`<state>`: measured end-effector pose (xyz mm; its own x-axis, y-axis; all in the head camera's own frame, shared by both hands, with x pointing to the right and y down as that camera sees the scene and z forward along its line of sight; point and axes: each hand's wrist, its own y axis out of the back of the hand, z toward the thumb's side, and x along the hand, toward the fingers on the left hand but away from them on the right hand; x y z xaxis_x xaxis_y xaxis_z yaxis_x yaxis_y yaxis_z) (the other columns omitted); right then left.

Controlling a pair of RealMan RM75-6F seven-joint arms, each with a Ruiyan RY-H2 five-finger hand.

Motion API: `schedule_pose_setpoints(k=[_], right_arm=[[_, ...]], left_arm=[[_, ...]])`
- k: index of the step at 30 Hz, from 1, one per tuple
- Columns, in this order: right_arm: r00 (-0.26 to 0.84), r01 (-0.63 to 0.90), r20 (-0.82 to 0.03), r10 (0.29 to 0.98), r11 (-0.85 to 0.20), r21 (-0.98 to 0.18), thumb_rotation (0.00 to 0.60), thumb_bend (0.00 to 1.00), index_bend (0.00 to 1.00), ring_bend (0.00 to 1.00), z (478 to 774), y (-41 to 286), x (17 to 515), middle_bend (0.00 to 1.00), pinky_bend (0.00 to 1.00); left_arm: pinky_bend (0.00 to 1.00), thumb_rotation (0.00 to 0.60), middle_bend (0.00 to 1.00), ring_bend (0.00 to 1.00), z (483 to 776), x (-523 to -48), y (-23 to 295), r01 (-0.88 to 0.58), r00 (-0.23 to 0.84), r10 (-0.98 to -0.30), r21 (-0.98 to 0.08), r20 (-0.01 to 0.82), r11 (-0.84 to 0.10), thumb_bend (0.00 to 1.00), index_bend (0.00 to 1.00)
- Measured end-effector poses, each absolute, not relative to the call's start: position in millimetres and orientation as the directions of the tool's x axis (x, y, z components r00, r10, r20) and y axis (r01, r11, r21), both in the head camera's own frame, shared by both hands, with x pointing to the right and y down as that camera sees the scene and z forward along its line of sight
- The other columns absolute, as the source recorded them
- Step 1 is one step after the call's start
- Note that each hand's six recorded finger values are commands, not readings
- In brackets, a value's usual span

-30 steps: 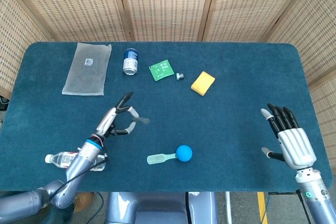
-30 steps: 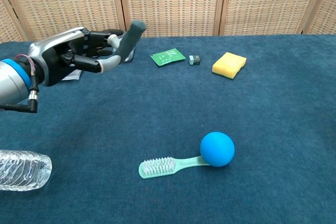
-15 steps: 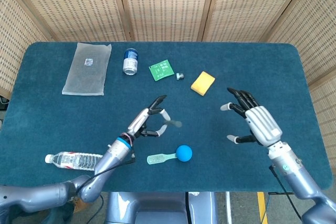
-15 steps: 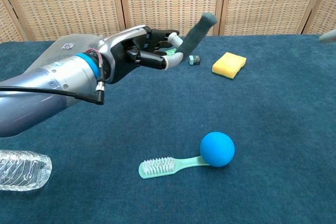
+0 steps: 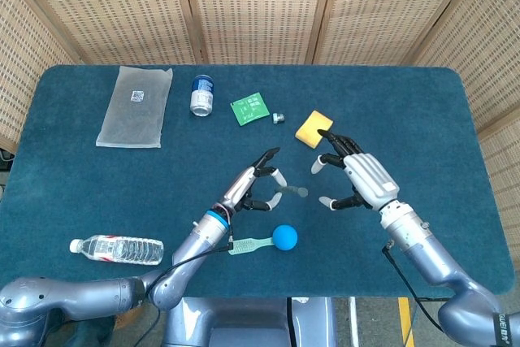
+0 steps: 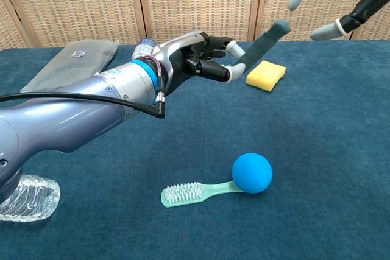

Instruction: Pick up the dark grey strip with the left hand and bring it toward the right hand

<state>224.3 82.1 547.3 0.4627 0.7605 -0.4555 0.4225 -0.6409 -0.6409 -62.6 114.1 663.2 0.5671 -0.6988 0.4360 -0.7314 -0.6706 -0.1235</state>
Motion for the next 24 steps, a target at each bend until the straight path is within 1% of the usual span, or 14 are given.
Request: schedule_pose_setpoints(k=[5,11,24], right_arm=[[0.462,0.406,-0.48,0.746,-0.659,-0.633,0.6,0.36,0.45,0.0,552.3,86.4,209.6,0.0,0.0],[0.467,0.4,-0.484,0.74,-0.665,-0.631,0.6,0.37,0.47,0.0,552.9,88.5,198.3,0.0,0.0],[0.452,0.374,-0.49,0.746,-0.657,-0.655,0.6,0.45,0.52,0.0,552.9,88.6,196.1,0.0,0.0]], left_arm=[[0.0,0.6,0.0,0.0,661.7,-57.8,112.9,-0.737,0.564,-0.701,-0.116,0.437,-0.665,0.46,0.75],[0.0,0.6,0.0,0.0,660.5,-52.8,115.1,-0.734,0.571,-0.695,-0.108,0.438,-0.671,0.46,0.75],[0.0,0.6,0.0,0.0,659.0,-51.1,117.7,-0.734,0.574,-0.692,-0.098,0.438,-0.672,0.46,0.75]])
